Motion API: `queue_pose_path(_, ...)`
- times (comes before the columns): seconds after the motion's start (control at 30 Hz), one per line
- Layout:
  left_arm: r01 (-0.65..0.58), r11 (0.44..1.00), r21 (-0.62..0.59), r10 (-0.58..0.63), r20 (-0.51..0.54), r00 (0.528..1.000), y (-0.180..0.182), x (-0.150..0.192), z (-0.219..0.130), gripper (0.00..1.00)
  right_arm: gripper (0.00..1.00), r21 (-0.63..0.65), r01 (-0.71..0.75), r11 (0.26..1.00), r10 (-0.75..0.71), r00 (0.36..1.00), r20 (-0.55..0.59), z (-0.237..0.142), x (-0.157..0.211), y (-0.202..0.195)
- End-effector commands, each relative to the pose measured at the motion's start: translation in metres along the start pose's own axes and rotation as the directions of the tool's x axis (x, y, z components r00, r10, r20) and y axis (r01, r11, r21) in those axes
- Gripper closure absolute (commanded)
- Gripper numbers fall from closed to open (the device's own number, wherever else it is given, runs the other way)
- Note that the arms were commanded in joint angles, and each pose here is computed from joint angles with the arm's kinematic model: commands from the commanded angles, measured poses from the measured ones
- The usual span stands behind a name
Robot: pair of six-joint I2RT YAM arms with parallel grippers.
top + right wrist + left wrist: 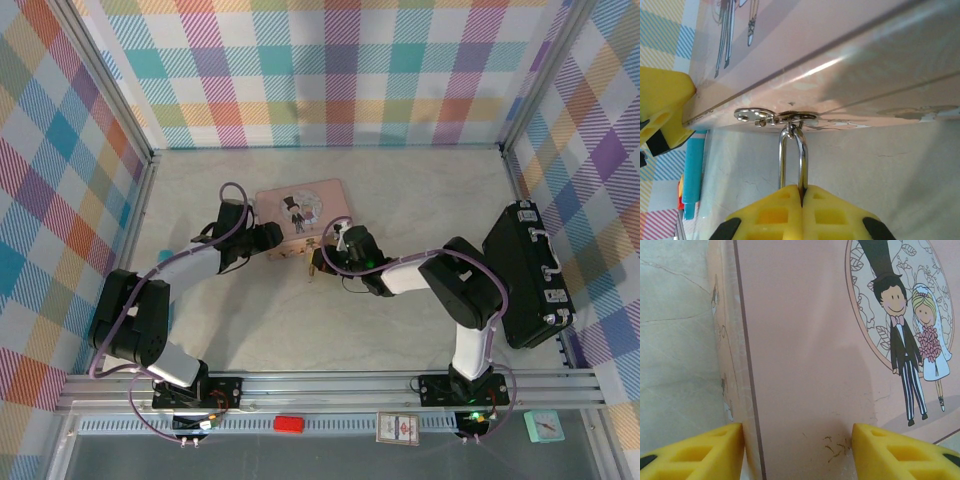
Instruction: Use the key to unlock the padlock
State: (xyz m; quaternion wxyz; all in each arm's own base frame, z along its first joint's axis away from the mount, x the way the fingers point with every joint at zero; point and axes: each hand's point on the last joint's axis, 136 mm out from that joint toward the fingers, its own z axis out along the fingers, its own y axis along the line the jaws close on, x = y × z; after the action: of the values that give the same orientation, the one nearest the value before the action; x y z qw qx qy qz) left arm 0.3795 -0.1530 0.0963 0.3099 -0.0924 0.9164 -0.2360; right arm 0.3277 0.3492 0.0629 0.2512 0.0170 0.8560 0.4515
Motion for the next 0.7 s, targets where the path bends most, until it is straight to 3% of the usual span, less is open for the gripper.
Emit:
queue_pose_path(0.0,0.018,0.999,0.043,-0.016,-0.029,0.999,-0.013,0.015,0.004,0.44,1.0,0.091,-0.121,0.988,0.121,0.993,0.006,-0.003,0.009,-0.029)
queue_pose_path(0.33,0.059,0.997,0.041,-0.058,-0.026,0.998,-0.016,0.028,0.005,0.45,1.0,-0.133,-0.19,0.973,0.21,0.964,0.166,-0.01,-0.014,-0.013)
queue_pose_path(0.67,0.117,0.993,0.034,-0.117,0.008,0.993,-0.019,0.03,-0.005,0.45,1.0,-0.141,-0.292,0.946,0.318,0.918,0.237,-0.015,-0.027,-0.018)
